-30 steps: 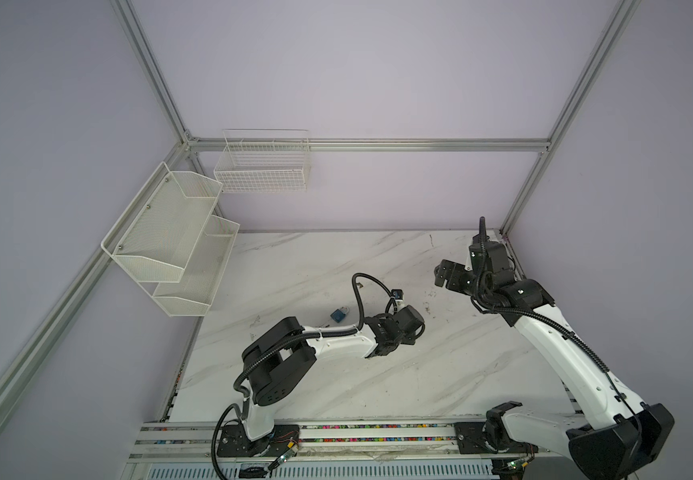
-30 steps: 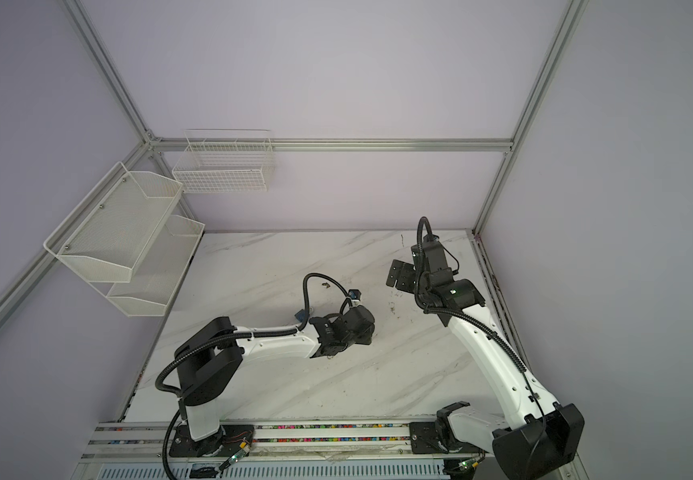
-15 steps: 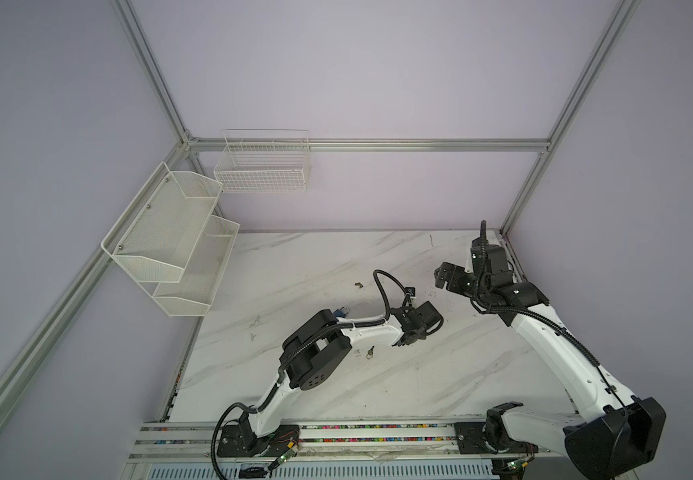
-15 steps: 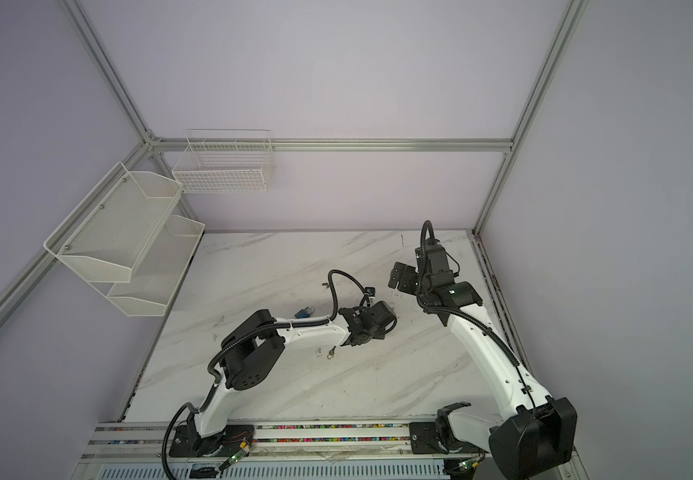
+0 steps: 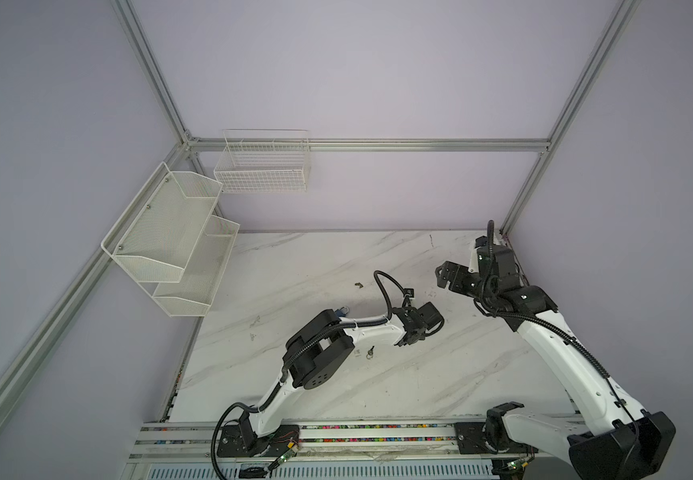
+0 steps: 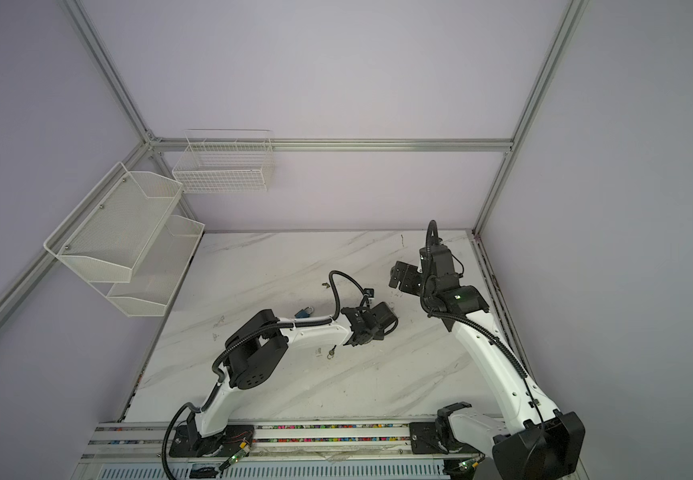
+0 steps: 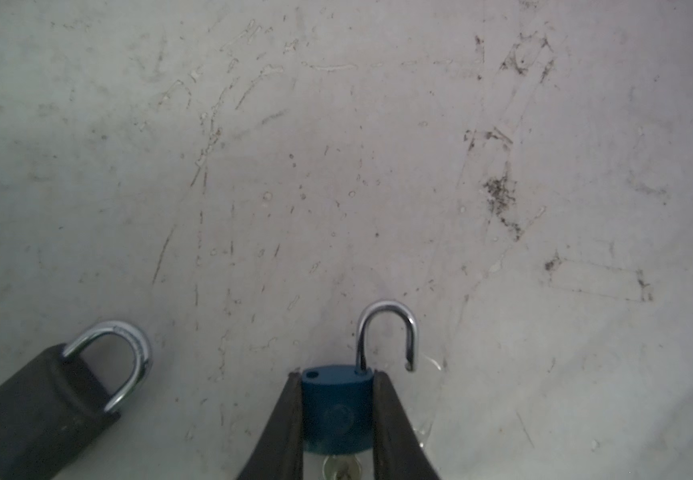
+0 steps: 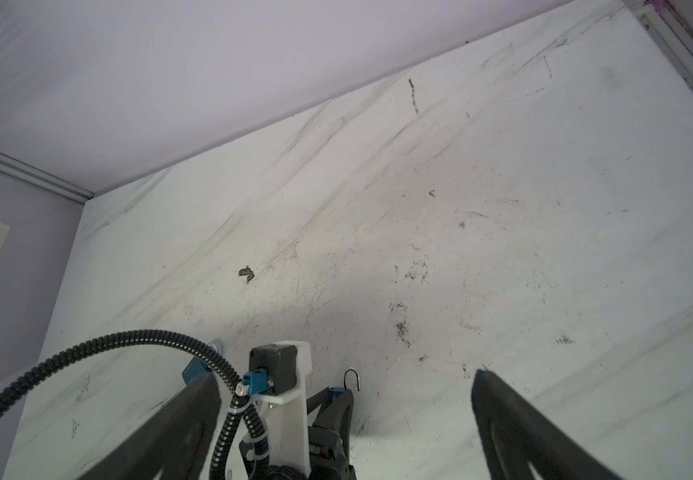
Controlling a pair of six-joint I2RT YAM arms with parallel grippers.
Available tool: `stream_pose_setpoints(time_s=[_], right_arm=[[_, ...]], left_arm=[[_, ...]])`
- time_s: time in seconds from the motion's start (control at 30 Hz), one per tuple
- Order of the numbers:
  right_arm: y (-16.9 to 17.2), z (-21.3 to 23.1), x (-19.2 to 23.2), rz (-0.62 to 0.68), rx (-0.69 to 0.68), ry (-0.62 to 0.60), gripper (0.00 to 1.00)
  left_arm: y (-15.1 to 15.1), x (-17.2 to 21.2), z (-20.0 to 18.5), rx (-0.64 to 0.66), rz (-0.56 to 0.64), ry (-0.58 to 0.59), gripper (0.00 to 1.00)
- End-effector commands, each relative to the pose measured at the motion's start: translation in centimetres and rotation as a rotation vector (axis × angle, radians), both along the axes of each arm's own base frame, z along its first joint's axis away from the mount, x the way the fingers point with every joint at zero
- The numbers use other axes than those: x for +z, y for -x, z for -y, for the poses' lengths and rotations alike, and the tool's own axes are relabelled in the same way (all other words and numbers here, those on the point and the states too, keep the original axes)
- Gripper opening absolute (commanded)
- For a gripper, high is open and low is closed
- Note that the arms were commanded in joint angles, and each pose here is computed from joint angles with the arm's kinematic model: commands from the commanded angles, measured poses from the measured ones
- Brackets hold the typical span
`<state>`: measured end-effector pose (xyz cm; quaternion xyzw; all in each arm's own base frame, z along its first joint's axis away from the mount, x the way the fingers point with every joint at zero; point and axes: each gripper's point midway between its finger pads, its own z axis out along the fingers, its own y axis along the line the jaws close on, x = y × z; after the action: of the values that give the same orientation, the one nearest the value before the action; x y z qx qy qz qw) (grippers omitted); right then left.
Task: Unlock with the key
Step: 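Lower the opened blue padlock with the left gripper while the right withdraws, then release the blue padlock onto the table and raise the left gripper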
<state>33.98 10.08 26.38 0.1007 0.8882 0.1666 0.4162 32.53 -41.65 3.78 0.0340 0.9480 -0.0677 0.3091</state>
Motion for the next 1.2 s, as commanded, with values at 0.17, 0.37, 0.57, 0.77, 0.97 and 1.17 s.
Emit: stream_pose_setpoints(time_s=[0.17, 0.37, 0.57, 0.77, 0.97, 1.17], right_arm=[[0.3, -0.1, 2.1, 0.045, 0.026, -0.009, 0.97], [0.8, 0.1, 3.6, 0.08, 0.035, 0.008, 0.97], [0.9, -0.8, 4.3, 0.089, 0.086, -0.016, 0.97], [0.9, -2.5, 2.9, 0.062, 0.114, -0.044, 0.97], [2.0, -8.4, -0.9, -0.004, 0.177, 0.023, 0.97], [4.4, -14.3, -6.4, -0.101, 0.253, 0.066, 0.97]], left_arm=[[-1.0, 4.9, 1.3, 0.025, 0.048, 0.093, 0.41], [-0.6, 9.8, 0.9, 0.011, 0.098, 0.192, 0.42], [0.8, 16.0, -4.0, 0.051, 0.203, 0.241, 0.44], [3.2, 19.4, -11.2, 0.089, 0.287, 0.249, 0.48], [5.7, 20.1, -18.6, 0.105, 0.317, 0.259, 0.51], [7.7, 18.5, -23.3, 0.076, 0.309, 0.273, 0.53]])
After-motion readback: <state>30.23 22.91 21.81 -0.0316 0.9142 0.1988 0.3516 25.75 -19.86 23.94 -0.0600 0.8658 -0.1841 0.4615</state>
